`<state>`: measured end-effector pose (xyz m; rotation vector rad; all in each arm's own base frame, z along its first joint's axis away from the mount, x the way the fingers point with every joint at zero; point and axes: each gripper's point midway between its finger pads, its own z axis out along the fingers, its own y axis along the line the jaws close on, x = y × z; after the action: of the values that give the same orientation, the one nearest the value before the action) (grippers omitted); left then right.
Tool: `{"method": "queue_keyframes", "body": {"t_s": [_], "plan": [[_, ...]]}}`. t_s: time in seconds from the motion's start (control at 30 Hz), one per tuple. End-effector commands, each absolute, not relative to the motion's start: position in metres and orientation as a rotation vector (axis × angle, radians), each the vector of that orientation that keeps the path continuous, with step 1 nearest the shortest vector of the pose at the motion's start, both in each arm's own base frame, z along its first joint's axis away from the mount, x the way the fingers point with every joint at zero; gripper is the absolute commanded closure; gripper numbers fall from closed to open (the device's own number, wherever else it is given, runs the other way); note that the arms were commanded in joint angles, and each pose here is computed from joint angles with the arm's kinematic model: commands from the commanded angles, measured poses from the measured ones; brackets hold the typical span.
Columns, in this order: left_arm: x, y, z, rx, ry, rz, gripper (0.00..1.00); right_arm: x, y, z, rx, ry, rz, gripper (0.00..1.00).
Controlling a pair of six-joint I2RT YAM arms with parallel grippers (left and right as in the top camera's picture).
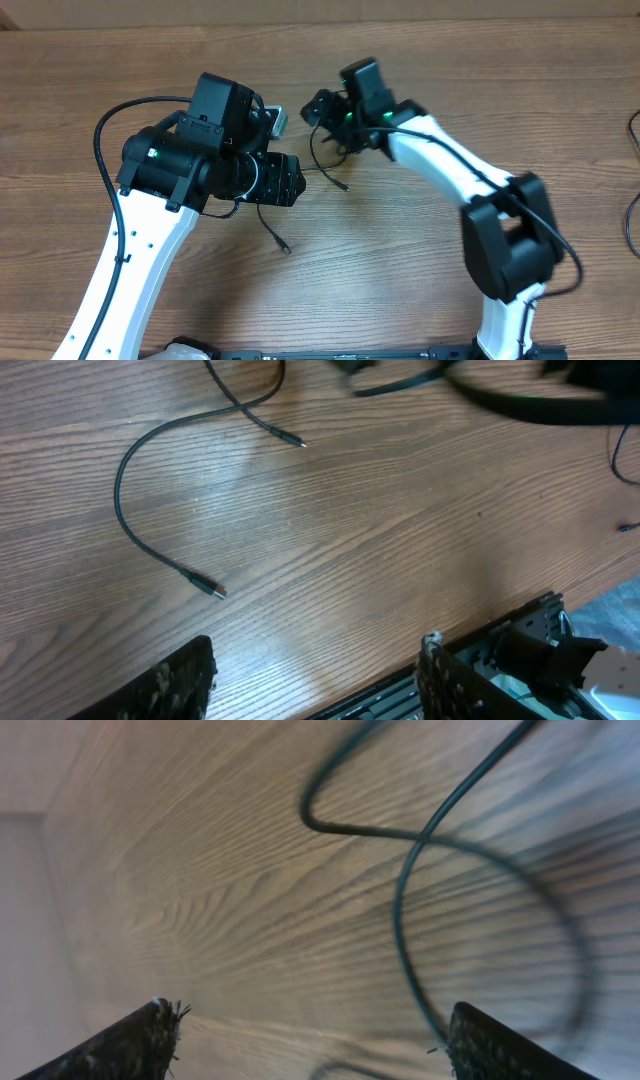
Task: Untangle cables
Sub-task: 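Bring the right gripper back to the tangle beside the left gripper, then grasp a black cable from the tangle with the right gripper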
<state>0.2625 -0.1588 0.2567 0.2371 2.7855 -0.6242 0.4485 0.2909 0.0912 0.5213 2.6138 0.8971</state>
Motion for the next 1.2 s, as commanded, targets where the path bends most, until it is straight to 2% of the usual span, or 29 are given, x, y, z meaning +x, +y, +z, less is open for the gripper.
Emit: {"method": "queue_keyframes", "body": {"t_s": [0.0, 0.07, 0.2, 0.27, 0.33, 0.4, 0.47, 0.53, 0.73, 0.83, 0.97, 1.17], "plan": [[0.261, -0.158, 0.26, 0.267, 2.765, -0.619, 0.35, 0.45, 0.307, 0.061, 0.786, 2.599, 0.941, 0.16], [0.261, -0.158, 0.26, 0.278, 2.763, -0.615, 0.35, 0.457, 0.317, 0.056, 0.76, 2.564, 0.966, 0.16], [0.261, -0.158, 0.26, 0.293, 2.76, -0.613, 0.35, 0.473, 0.325, 0.05, 0.727, 2.488, 0.996, 0.3], [0.261, -0.158, 0.26, 0.302, 2.758, -0.611, 0.35, 0.479, 0.327, 0.05, 0.707, 2.466, 1.017, 0.3], [0.261, -0.158, 0.26, 0.312, 2.755, -0.61, 0.34, 0.482, 0.333, 0.058, 0.544, 2.46, 1.076, 0.3], [0.261, -0.158, 0.26, 0.312, 2.754, -0.609, 0.35, 0.481, 0.344, 0.073, 0.298, 2.434, 1.169, 0.26], [0.262, -0.158, 0.26, 0.313, 2.752, -0.61, 0.34, 0.477, 0.351, 0.088, 0.053, 2.383, 1.243, 0.18], [0.263, -0.159, 0.261, 0.313, 2.748, -0.611, 0.34, 0.475, 0.349, 0.092, -0.07, 2.362, 1.279, 0.09], [0.261, -0.158, 0.26, 0.312, 2.756, -0.61, 0.34, 0.457, 0.333, 0.086, -0.386, 2.351, 1.303, 0.05], [0.261, -0.158, 0.26, 0.312, 2.757, -0.61, 0.34, 0.456, 0.318, 0.074, -0.441, 2.381, 1.245, 0.04], [0.262, -0.159, 0.261, 0.312, 2.751, -0.613, 0.34, 0.47, 0.297, 0.063, -0.358, 2.421, 1.134, 0.05], [0.263, -0.16, 0.262, 0.316, 2.742, -0.624, 0.33, 0.489, 0.29, 0.068, -0.333, 2.365, 1.049, 0.04]]}}
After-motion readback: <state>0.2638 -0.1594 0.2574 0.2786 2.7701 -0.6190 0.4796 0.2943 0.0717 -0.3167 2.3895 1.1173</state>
